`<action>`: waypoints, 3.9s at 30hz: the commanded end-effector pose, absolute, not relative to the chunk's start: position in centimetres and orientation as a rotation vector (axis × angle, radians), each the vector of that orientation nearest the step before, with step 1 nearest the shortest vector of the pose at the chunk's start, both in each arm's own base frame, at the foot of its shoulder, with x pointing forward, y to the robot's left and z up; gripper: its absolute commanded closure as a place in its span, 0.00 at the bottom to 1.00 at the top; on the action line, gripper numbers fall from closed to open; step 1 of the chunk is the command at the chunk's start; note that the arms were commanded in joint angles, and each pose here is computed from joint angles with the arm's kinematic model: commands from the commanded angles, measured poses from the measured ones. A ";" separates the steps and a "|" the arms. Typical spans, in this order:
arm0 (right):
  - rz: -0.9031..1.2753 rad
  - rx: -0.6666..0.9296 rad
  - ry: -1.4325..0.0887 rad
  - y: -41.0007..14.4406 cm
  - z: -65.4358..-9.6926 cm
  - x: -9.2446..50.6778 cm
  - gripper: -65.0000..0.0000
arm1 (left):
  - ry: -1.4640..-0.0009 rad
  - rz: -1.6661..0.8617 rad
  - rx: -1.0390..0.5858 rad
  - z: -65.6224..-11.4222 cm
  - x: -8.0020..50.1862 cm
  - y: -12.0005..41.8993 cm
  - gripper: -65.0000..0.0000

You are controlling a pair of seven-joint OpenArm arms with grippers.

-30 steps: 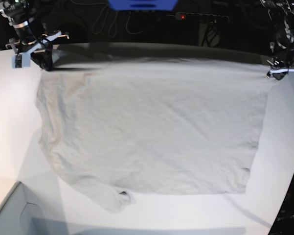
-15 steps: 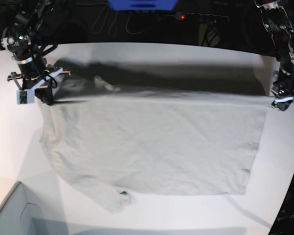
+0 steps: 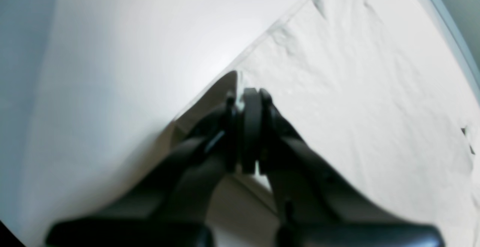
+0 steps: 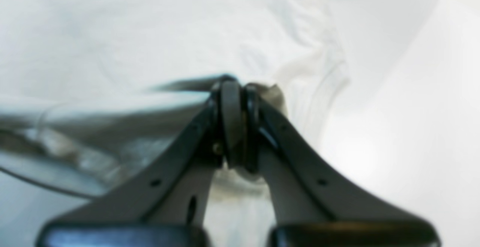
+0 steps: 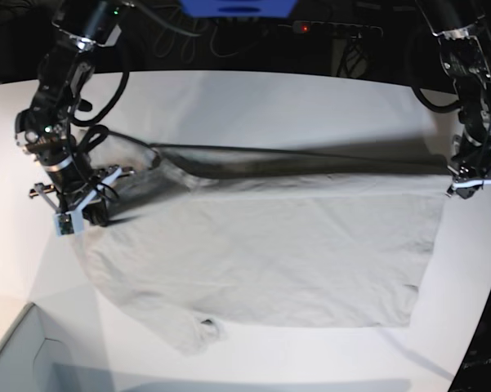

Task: Layout the t-shirt on the table in an organized manner, then fold the t-shirt properly
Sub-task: 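Lift the held edge and drag it across the shirt with both grippers, then release the shirt and move both grippers back to its edge, then grasp the shirt edge with both grippers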

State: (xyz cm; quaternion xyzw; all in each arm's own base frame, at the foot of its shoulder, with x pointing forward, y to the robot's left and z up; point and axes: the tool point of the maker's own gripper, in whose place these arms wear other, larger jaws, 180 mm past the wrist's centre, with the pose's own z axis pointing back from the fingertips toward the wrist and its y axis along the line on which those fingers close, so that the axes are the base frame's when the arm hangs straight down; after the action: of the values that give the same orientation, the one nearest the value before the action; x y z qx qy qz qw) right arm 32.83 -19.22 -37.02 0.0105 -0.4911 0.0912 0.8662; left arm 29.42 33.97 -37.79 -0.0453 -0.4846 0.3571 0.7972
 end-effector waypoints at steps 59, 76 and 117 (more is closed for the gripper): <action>0.322 0.093 -1.063 -16.5 -36.2 37.2 0.84 | -1.037 0.779 -0.167 -36.7 40.5 36.0 0.82; 0.235 -0.008 -1.032 -21.4 -36.9 33.1 0.46 | -0.969 0.764 -0.087 -40.1 34.4 36.7 0.45; 0.139 -0.041 -0.841 -26.9 -42.8 27.5 0.99 | -0.963 0.817 -0.050 -41.8 34.9 38.5 1.00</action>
State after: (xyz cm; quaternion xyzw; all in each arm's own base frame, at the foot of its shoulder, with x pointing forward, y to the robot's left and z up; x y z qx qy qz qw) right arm 25.93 -26.14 -44.76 -0.0122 -0.3744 0.0592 0.9253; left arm 33.74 36.63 -44.31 -0.0361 -0.4152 0.3893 0.8214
